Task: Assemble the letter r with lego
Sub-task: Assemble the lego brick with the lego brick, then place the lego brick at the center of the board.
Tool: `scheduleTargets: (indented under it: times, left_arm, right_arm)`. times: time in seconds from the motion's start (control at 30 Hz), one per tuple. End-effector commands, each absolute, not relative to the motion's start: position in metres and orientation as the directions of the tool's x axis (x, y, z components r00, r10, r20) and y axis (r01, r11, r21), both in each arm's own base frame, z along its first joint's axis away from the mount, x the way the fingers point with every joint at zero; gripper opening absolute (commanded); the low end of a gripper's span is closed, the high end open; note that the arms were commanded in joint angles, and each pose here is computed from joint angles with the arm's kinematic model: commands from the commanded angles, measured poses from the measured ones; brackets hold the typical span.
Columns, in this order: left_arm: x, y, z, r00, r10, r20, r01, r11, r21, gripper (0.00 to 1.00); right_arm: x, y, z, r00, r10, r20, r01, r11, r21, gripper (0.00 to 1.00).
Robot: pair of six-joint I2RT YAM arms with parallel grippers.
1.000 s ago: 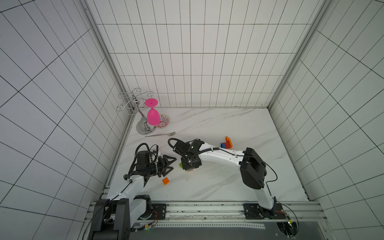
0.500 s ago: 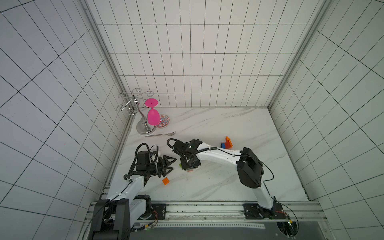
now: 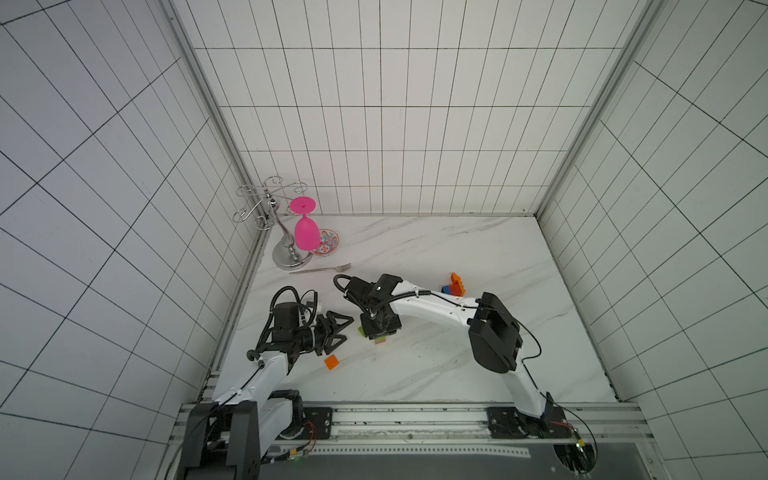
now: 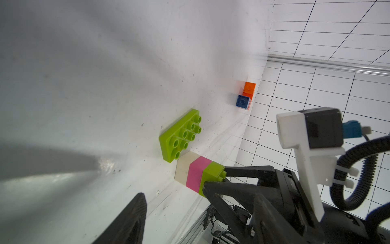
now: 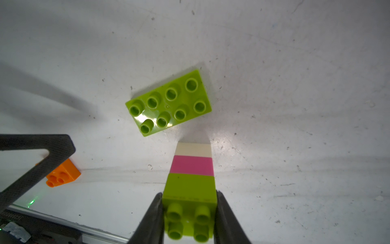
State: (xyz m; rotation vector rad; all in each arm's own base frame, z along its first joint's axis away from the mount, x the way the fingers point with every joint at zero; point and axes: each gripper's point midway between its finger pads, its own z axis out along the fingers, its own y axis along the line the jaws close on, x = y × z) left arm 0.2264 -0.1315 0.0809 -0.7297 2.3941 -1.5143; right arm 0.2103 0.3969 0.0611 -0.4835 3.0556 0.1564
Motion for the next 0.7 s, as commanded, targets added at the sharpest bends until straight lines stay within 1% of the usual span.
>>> scheduleTargets:
  times: [0.0,0.13,0.23,0.3,0.4,0.53,0.67]
  left_arm:
    - [0.227,-0.139,0.087,-0.87,-0.493,0.02,-0.253,0.412,-0.875,0.73]
    - [0.228,-0.148,0.096,-0.881,-0.466,-0.076,-0.195,0.505,-0.841,0.73]
    - [0.23,-0.153,0.101,-0.887,-0.438,-0.148,-0.151,0.578,-0.802,0.73]
    - [0.232,-0.16,0.102,-0.898,-0.405,-0.175,-0.124,0.614,-0.78,0.74]
    - [0.235,-0.169,0.1,-0.911,-0.369,-0.185,-0.106,0.642,-0.759,0.74]
    - [0.238,-0.176,0.1,-0.916,-0.345,-0.202,-0.087,0.665,-0.742,0.74]
    - [0.238,-0.176,0.094,-0.921,-0.333,-0.201,-0.09,0.686,-0.722,0.74]
  right_arm:
    - [0.184,0.361,0.008,-0.92,-0.368,0.135,-0.375,0.926,-0.035,0.0]
    - [0.21,0.344,0.037,-0.867,-0.498,0.013,-0.497,0.863,-0.09,0.0]
    - [0.225,0.325,0.057,-0.833,-0.552,-0.045,-0.548,0.833,-0.08,0.0]
    - [0.231,0.31,0.062,-0.834,-0.548,-0.055,-0.547,0.836,-0.043,0.0]
    - [0.237,0.295,0.061,-0.845,-0.533,-0.054,-0.534,0.845,0.012,0.0]
    - [0.245,0.283,0.056,-0.847,-0.527,-0.061,-0.529,0.849,0.006,0.0]
    - [0.243,0.279,0.043,-0.863,-0.504,-0.041,-0.505,0.862,0.034,0.0]
